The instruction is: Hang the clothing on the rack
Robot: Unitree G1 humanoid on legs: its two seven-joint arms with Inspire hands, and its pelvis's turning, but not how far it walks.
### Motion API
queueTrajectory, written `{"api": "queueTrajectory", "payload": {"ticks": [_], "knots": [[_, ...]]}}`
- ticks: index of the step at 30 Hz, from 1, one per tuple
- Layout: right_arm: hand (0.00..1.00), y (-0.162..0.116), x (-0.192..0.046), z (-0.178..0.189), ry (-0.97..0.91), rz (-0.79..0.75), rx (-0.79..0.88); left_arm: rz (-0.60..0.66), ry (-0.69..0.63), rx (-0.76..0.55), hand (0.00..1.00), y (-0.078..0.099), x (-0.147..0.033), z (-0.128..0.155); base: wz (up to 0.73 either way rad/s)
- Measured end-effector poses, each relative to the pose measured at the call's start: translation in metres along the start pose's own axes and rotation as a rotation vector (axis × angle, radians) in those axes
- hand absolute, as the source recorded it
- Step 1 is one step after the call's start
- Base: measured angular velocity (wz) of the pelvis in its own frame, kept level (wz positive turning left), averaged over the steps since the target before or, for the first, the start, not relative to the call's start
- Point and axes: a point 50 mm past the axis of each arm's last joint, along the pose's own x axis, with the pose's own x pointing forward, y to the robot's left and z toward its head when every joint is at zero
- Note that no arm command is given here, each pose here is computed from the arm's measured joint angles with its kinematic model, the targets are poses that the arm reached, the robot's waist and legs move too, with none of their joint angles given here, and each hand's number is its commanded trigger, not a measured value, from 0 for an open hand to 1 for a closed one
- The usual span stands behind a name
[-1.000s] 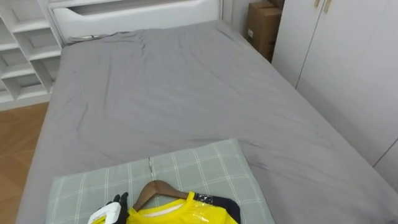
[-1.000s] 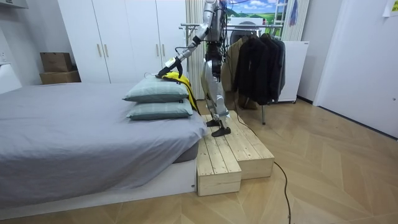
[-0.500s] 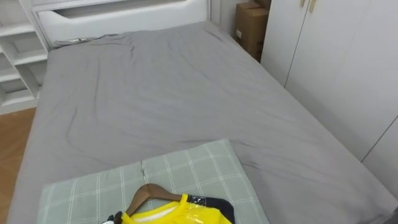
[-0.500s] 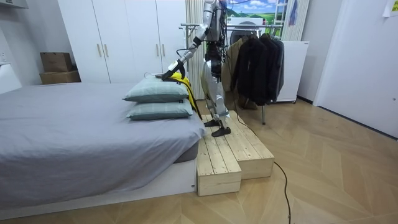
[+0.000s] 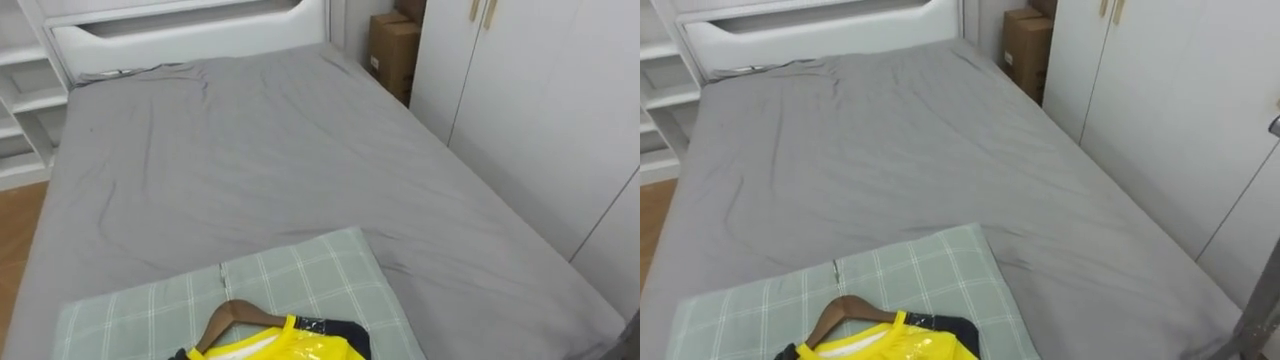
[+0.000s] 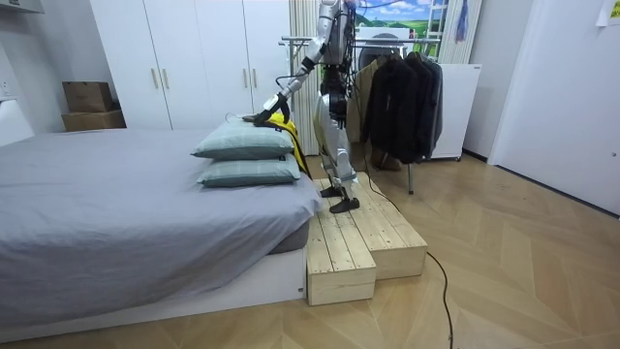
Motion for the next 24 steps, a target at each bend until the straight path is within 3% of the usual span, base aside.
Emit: {"api": "queueTrajectory", "payload": {"ticks": [24], "knots": [[0.0,-0.001,0.0,0.001,-0.001,-0.004,-0.009,0.053,0.024,-0.066,1.0,0.013,0.004,-0.002,-0.01]]}}
